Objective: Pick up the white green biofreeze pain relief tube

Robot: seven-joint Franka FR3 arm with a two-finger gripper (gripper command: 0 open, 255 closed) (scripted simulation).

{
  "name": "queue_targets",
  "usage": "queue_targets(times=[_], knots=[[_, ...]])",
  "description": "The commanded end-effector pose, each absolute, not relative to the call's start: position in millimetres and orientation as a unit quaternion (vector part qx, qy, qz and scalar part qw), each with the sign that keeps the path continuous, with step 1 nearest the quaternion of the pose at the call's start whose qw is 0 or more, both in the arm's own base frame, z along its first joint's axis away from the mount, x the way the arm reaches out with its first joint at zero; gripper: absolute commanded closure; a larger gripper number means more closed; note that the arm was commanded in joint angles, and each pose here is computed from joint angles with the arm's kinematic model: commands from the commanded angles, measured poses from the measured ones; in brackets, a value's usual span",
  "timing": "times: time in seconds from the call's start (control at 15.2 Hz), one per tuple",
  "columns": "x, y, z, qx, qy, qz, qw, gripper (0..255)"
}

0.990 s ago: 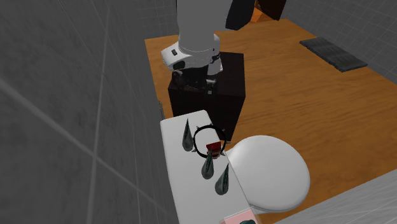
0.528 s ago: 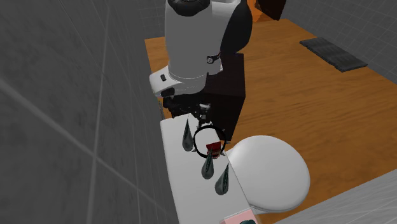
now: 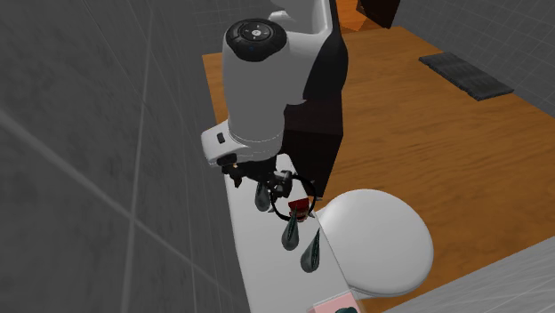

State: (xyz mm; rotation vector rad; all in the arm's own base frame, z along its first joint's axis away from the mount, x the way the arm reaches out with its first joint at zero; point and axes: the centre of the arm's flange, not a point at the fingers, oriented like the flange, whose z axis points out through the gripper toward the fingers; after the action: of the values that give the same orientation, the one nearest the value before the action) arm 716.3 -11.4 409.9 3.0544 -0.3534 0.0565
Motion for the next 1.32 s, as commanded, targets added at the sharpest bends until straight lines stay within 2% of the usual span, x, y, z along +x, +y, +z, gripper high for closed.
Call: queue_targets(times=[0.0, 0.2, 0.26, 0.86, 1.25], knots=[[717.0, -11.0, 398.1, 0.993, -0.115, 0.019, 0.033, 0], [717.0, -11.0, 389.8, 0.993, -0.115, 0.019, 0.033, 0], [717.0, -11.0, 390.3, 0.993, -0.115, 0.019, 0.033, 255], [717.0, -11.0, 389.8, 0.993, -0.115, 0.019, 0.033, 255], [717.0, -11.0, 421.5, 0.993, -0.115, 0.019, 0.033, 255]])
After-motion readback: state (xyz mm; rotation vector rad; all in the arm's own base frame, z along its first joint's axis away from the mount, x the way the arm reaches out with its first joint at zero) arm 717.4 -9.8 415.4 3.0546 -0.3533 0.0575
